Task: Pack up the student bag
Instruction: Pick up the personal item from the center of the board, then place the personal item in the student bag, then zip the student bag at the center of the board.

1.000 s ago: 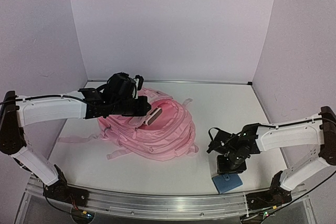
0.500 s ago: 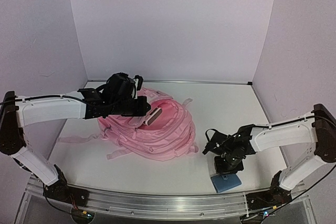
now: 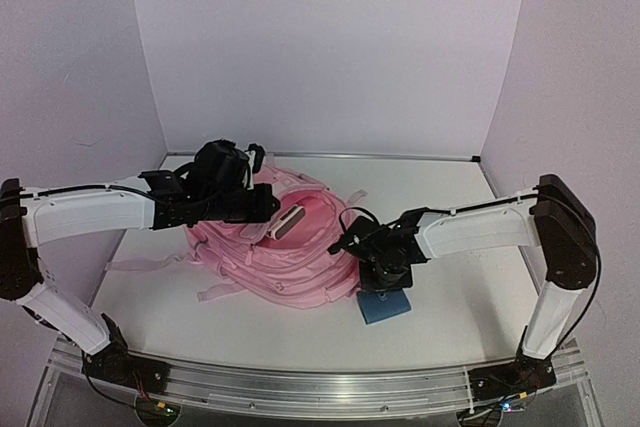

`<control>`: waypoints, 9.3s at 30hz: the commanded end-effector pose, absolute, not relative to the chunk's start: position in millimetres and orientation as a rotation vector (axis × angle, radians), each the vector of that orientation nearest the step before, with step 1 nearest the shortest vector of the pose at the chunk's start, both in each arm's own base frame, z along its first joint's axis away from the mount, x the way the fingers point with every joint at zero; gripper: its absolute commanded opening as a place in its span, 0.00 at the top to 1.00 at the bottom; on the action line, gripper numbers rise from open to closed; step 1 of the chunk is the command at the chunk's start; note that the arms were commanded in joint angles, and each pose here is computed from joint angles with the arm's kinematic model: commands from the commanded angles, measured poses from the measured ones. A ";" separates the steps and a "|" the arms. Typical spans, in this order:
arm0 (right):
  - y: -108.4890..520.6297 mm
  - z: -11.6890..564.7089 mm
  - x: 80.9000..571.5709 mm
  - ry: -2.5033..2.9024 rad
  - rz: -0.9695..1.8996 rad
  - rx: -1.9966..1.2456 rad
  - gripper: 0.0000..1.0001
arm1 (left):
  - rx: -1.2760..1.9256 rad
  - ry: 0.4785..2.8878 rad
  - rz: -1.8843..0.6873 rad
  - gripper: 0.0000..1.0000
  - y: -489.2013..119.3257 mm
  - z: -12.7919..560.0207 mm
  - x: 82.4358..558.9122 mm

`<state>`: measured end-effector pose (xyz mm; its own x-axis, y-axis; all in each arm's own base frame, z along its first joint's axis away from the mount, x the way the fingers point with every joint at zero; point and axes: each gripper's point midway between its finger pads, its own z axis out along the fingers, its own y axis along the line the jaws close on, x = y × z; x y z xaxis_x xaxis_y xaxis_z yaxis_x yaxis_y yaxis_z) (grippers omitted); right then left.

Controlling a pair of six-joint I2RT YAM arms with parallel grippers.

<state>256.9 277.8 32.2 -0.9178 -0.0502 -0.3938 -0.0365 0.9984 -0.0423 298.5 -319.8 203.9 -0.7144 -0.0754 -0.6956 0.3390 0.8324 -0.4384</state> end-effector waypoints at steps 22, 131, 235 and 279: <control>234.2 39.3 198.4 2.802 0.483 0.430 0.42 | 0.156 2.209 -0.745 1.00 -315.6 220.9 309.5; 444.0 102.4 368.2 2.347 1.231 0.822 1.00 | 0.552 2.121 -1.133 1.00 -381.9 240.0 276.3; 465.6 94.9 250.4 2.472 0.522 0.179 0.87 | -0.371 2.287 -1.130 1.00 -269.5 145.8 274.7; 504.9 116.1 214.5 2.496 1.042 -0.331 1.00 | -0.254 2.381 -1.048 0.26 -221.1 119.9 324.6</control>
